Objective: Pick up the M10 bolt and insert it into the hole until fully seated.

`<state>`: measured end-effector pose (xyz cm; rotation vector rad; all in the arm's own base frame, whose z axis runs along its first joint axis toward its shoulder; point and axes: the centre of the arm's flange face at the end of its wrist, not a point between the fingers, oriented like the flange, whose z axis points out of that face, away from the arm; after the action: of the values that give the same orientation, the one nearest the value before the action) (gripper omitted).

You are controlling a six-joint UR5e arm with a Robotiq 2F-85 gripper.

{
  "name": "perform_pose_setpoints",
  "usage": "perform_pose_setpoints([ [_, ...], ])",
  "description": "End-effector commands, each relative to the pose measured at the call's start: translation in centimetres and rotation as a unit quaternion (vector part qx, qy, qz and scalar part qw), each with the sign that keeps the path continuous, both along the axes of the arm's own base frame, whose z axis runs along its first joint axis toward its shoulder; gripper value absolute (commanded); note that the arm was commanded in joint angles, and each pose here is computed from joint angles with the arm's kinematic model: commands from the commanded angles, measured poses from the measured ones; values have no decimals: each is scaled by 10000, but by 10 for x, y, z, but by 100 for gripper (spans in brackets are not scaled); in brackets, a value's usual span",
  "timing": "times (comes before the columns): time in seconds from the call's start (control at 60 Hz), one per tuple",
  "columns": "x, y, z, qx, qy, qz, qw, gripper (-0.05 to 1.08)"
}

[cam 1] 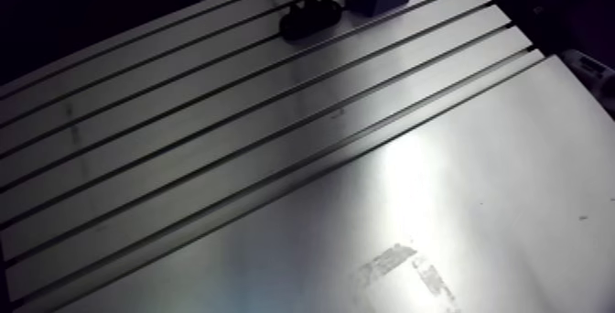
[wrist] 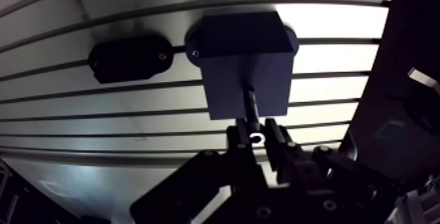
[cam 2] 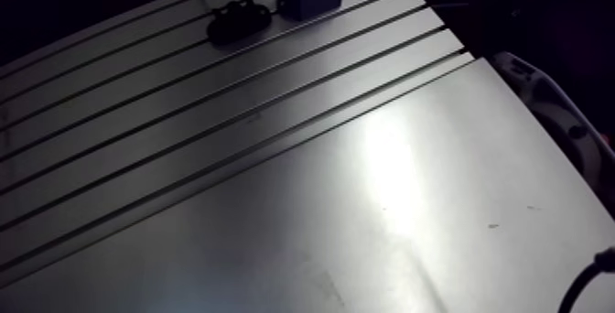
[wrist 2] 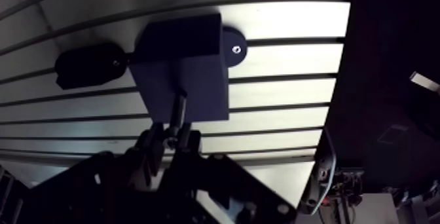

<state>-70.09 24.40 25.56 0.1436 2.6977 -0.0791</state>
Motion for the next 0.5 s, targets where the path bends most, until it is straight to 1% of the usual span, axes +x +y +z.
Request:
perform_pose_setpoints([
  [0.017, 1, 4, -1, -1, -2, -27, 10000, 108],
  [0.5, 1, 6, -3, -14, -13, -38, 10000, 108],
])
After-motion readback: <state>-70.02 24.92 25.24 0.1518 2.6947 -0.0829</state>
